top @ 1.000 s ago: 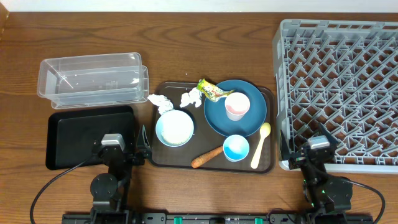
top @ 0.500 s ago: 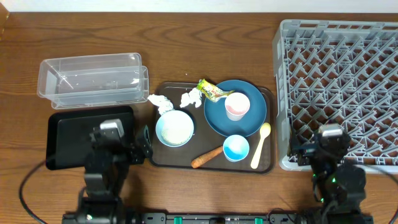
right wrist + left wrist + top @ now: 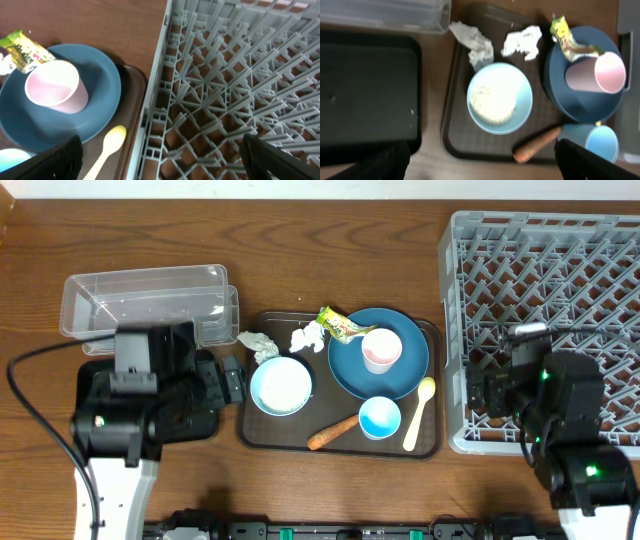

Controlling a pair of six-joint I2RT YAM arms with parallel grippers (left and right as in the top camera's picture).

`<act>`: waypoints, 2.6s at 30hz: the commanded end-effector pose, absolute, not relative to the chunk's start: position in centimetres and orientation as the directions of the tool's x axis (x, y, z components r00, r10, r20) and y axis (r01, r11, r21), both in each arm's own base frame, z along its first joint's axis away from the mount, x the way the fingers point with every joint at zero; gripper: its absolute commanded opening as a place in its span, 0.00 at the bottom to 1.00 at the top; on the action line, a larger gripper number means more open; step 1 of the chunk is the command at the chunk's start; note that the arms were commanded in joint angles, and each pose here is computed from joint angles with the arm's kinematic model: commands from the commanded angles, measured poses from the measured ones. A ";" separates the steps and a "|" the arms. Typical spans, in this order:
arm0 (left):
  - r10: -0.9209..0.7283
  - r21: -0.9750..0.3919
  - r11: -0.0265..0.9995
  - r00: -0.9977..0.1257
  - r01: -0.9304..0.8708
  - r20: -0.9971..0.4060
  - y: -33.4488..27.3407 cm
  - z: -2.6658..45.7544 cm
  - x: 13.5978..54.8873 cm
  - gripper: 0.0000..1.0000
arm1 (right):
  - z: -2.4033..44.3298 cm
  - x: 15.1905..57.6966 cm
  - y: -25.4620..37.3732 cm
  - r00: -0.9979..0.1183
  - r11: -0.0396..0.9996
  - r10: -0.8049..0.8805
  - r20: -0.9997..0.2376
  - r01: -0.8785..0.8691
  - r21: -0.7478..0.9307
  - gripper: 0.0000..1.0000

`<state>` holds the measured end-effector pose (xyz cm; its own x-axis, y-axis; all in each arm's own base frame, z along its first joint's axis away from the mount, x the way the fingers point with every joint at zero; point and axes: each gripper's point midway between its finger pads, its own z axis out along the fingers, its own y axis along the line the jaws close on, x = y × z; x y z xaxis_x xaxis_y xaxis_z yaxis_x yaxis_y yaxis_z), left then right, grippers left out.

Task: Sort waste into correct bins and load items into the dishwasher rack
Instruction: 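Reach the left gripper to the yellow-green snack wrapper and grasp it, then carry the wrapper left and drop it into the clear plastic bin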

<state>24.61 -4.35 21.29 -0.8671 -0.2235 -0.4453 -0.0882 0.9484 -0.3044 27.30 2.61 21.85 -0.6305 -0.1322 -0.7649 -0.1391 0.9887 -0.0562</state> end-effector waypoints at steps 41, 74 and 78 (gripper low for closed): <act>-0.140 -0.474 0.874 -0.878 0.108 -0.459 -18.1 9.0 42.3 0.86 | 23.5 27.7 3.2 -0.625 0.987 -0.129 -0.770 -0.155 -0.039 0.99; -0.069 -0.466 0.866 -0.882 0.179 -0.465 -22.2 6.7 41.8 0.31 | 23.5 27.7 3.2 -0.625 0.987 -0.129 -0.770 -0.155 -0.039 0.99; -0.068 -0.466 0.867 -0.883 0.179 -0.465 -22.2 6.7 41.8 0.27 | 23.5 27.7 3.2 -0.625 0.987 -0.129 -0.770 -0.155 -0.040 0.99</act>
